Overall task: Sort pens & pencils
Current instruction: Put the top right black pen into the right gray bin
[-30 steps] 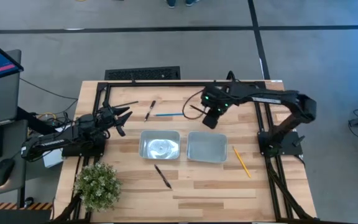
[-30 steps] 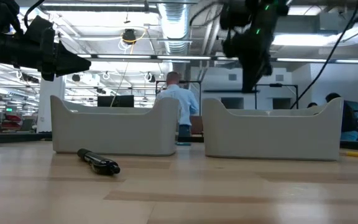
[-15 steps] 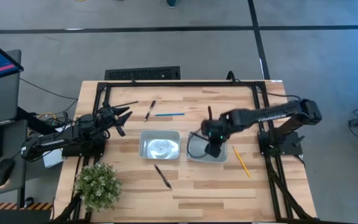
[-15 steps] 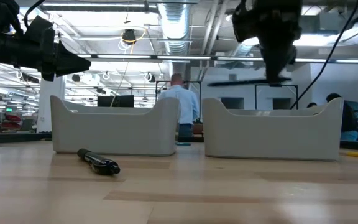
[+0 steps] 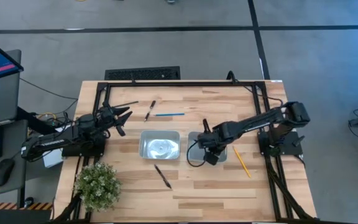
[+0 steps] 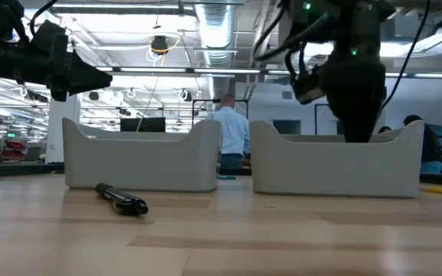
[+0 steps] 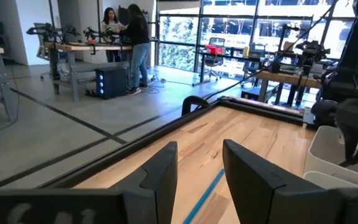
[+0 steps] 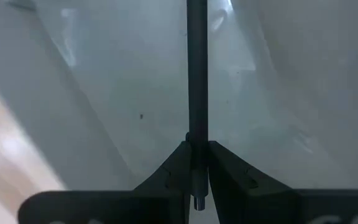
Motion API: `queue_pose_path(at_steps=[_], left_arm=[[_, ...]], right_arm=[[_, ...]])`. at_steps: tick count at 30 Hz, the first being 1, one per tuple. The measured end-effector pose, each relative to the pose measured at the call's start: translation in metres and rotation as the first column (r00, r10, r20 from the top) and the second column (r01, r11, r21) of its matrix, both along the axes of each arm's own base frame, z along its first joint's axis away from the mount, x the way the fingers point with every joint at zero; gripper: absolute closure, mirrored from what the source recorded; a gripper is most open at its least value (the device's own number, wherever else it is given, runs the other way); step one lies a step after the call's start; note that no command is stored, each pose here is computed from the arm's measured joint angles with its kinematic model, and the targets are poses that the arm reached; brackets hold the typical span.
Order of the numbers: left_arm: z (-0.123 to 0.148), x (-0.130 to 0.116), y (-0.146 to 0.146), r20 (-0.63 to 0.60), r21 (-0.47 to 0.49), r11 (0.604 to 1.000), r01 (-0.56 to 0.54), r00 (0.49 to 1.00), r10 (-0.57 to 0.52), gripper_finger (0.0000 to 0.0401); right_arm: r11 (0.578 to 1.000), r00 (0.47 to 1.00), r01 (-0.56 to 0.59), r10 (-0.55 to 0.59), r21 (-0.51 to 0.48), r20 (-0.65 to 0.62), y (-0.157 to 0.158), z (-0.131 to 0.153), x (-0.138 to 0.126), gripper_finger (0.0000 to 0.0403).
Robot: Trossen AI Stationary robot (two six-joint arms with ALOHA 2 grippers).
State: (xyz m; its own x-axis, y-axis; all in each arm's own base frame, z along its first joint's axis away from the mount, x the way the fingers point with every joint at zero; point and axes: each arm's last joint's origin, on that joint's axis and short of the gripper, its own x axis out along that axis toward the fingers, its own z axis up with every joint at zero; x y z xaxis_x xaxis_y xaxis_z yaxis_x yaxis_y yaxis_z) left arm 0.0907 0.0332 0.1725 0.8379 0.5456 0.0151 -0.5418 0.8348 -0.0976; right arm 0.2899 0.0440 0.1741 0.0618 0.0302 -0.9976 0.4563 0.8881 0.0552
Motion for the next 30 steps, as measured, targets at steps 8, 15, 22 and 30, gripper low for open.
queue_pose_path(at_steps=[8, 15, 22, 30], left_arm=[[0.0, 0.0, 0.0, 0.001, -0.001, 1.0, 0.0, 1.0, 0.0, 0.0282], [0.0, 0.0, 0.0, 0.001, -0.001, 1.0, 0.001, 1.0, -0.001, 0.0282], [0.0, 0.0, 0.0, 0.001, -0.001, 1.0, 0.001, 1.0, -0.001, 0.0282], [0.0, 0.0, 0.0, 0.001, -0.001, 1.0, 0.001, 1.0, -0.001, 0.0282]], right_arm=[[1.0, 1.0, 0.004, -0.004, -0.011, -0.021, 0.001, -0.016, 0.007, 0.0335], [1.0, 1.0, -0.003, 0.004, 0.001, -0.021, 0.001, -0.015, 0.007, 0.0335], [1.0, 1.0, -0.004, 0.004, 0.002, -0.017, 0.001, -0.014, 0.007, 0.0335], [1.0, 1.0, -0.004, 0.004, 0.002, -0.016, 0.001, -0.014, 0.007, 0.0284]])
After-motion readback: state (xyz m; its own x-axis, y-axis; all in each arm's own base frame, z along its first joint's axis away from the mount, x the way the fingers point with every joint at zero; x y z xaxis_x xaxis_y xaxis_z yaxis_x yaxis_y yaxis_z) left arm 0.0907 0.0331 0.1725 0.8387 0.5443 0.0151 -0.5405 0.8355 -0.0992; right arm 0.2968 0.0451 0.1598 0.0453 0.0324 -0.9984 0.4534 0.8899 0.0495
